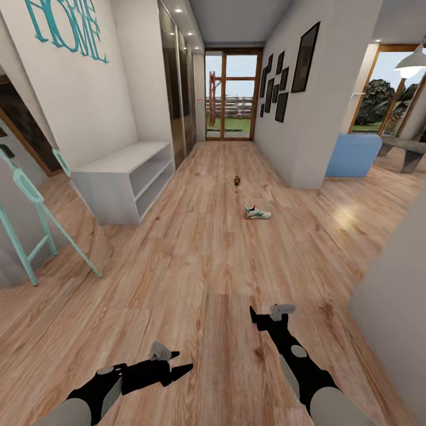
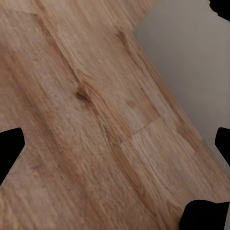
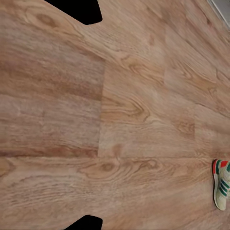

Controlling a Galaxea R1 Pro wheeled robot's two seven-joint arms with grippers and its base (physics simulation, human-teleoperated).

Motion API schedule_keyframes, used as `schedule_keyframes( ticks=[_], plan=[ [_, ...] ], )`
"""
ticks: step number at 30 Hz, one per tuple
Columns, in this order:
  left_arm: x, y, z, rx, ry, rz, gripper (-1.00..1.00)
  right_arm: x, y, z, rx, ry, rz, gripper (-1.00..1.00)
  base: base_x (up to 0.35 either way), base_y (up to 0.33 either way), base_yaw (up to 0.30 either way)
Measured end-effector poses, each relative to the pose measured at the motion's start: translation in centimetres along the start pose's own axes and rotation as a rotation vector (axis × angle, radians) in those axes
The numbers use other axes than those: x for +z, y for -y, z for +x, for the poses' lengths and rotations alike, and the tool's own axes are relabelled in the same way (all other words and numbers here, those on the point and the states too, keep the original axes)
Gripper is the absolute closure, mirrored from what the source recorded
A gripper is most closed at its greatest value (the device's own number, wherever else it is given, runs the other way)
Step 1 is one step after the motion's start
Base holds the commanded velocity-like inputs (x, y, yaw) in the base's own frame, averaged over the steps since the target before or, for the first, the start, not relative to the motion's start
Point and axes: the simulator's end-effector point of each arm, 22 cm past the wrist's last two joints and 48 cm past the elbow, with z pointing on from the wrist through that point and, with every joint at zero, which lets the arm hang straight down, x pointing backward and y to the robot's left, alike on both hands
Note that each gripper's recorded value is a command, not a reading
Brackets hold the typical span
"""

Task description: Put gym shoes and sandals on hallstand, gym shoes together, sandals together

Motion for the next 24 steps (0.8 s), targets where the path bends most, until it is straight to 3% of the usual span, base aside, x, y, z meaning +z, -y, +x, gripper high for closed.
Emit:
schedule_keyframes(
  ticks=[24],
  plan=[
    [-0.04,-0.05,-0.02,-0.001,0.001,-0.001,-1.0,-0.02,0.13,0.02,0.0,0.0,0.002,-1.0,0.345,0.0,0.0]
  ],
)
